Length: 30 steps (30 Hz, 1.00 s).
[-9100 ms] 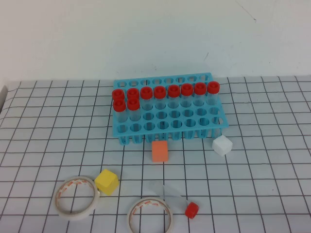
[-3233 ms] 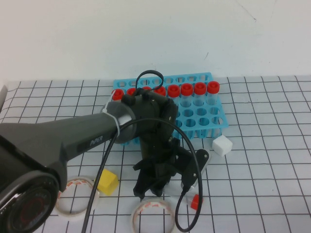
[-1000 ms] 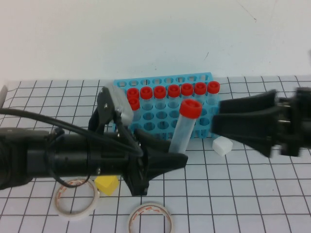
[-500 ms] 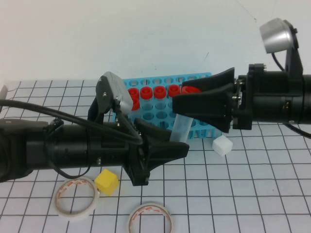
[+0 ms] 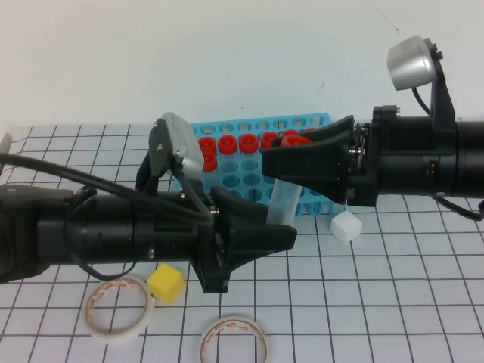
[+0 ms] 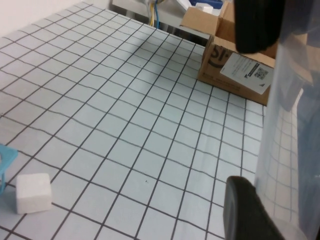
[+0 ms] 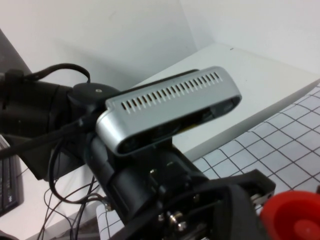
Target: Place the test tubes
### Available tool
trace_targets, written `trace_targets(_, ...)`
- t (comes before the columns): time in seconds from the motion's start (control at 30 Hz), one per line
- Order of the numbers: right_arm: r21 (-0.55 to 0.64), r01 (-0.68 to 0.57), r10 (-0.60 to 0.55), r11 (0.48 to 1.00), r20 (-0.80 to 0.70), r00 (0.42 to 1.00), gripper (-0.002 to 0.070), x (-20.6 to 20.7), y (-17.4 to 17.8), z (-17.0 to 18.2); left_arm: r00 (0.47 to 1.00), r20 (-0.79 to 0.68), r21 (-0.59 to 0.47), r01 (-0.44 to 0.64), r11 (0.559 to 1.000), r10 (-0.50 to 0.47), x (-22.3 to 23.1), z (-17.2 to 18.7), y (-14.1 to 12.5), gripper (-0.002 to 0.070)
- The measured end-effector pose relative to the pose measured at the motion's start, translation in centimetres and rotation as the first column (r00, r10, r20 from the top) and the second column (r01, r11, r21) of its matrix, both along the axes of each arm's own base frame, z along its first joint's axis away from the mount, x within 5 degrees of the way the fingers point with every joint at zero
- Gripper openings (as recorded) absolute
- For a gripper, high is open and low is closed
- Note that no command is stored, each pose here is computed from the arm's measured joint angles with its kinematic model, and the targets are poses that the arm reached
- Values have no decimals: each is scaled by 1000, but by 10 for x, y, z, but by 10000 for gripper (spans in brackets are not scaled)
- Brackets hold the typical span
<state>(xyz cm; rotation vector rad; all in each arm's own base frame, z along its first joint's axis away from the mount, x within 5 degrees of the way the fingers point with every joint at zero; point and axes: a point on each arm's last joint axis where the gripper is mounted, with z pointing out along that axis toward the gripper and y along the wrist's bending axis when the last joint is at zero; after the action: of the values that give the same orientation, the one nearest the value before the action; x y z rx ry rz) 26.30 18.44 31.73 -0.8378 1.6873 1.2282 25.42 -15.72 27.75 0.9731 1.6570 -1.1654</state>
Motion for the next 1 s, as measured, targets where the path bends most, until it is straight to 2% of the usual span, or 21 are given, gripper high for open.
trace_targets(0.27, 3, -8, 8, 1000, 2, 1000, 273, -1, 0, 0, 1000, 19, -5, 13, 1000, -13, 0, 1, 1, 211)
trace_targets(0.33, 3, -8, 8, 1000, 6, 1000, 273, -1, 0, 1, 999, 29, -6, 18, 1000, -17, -1, 1, 1, 235)
trace_targets(0.5, 3, -6, 6, 1000, 9, 1000, 272, 0, -1, 1, 996, 57, -56, 69, 996, -65, -3, 8, 9, 472)
trace_targets(0.57, 3, 8, -9, 1000, 9, 1000, 272, 3, -5, 1, 996, 77, -69, 41, 997, -36, -1, 14, 21, 503)
trace_targets(0.63, 3, 22, -22, 1000, 9, 1000, 272, 5, -9, 1, 996, 92, -60, -2, 998, 7, 1, 20, 36, 477)
trace_targets(0.67, 3, 30, -30, 1000, 9, 1000, 272, 7, -11, 1, 996, 85, -46, -27, 999, 31, 1, 22, 46, 438)
trace_targets(0.73, 3, 46, -46, 999, 9, 999, 272, 9, -15, 1, 994, 17, 25, -104, 994, 104, -3, 27, 74, 242)
trace_targets(0.8, 3, 46, -46, 999, 9, 999, 272, 10, -15, 1, 990, -4, 107, -138, 985, 139, -10, 29, 91, 104)
trace_targets(0.9, 3, 48, -48, 999, 9, 999, 272, 10, -16, 1, 980, 21, 197, -200, 960, 200, -28, 35, 106, 31)
trace_targets(1.0, 4, 45, -45, 999, 9, 999, 272, 10, -16, 1, 953, 127, 248, -301, 921, 277, -58, 44, 108, 9)
